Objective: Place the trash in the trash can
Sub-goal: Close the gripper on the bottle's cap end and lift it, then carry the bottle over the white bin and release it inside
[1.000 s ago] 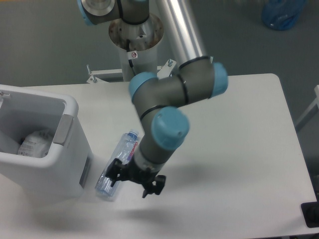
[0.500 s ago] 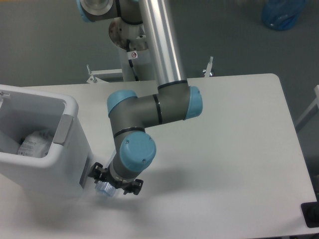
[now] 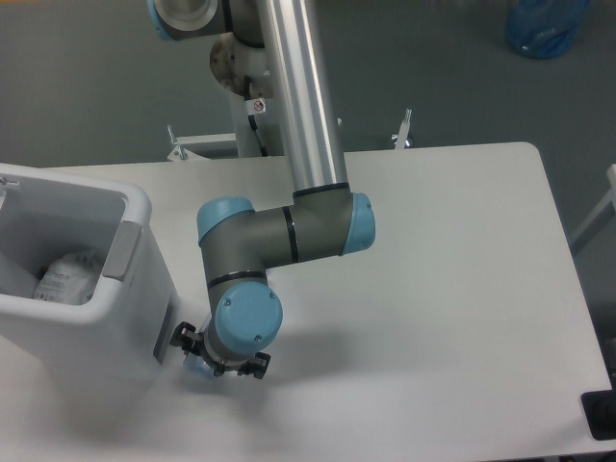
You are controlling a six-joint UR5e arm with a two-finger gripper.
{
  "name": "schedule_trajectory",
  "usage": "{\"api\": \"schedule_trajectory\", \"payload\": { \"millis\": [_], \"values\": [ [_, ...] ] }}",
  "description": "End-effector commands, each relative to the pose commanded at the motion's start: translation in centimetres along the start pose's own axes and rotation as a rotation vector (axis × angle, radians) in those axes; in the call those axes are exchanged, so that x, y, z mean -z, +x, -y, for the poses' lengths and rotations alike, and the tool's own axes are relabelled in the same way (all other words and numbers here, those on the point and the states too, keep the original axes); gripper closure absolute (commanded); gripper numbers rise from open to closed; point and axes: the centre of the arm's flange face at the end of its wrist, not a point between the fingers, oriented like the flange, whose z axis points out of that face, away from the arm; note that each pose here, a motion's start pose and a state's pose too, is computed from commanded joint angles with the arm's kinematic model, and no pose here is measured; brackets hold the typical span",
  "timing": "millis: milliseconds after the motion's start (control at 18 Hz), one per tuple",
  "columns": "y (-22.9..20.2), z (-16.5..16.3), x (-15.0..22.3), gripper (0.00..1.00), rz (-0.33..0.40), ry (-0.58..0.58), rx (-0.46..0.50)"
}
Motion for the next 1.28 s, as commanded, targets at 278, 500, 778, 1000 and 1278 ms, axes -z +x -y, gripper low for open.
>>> {"api": "schedule_trajectory", "payload": {
  "millis": [278,500,778,1000,1278],
  "values": [
    [-0.1,0.4,0.6,0.74,0.005,0.011,0.023],
    [0.0,0.4,1.4,0.87,0.010,0.021,0.041],
    [-0.6,0.4,8.8,0.87,0.041,0.142,0.044],
    [-0.7,-0.7,15.7,0.87,0.010,0.286,0.049],
    [-0.2,-2.8,25.5,0.87,-0.021,0.486,0.032]
  ]
}}
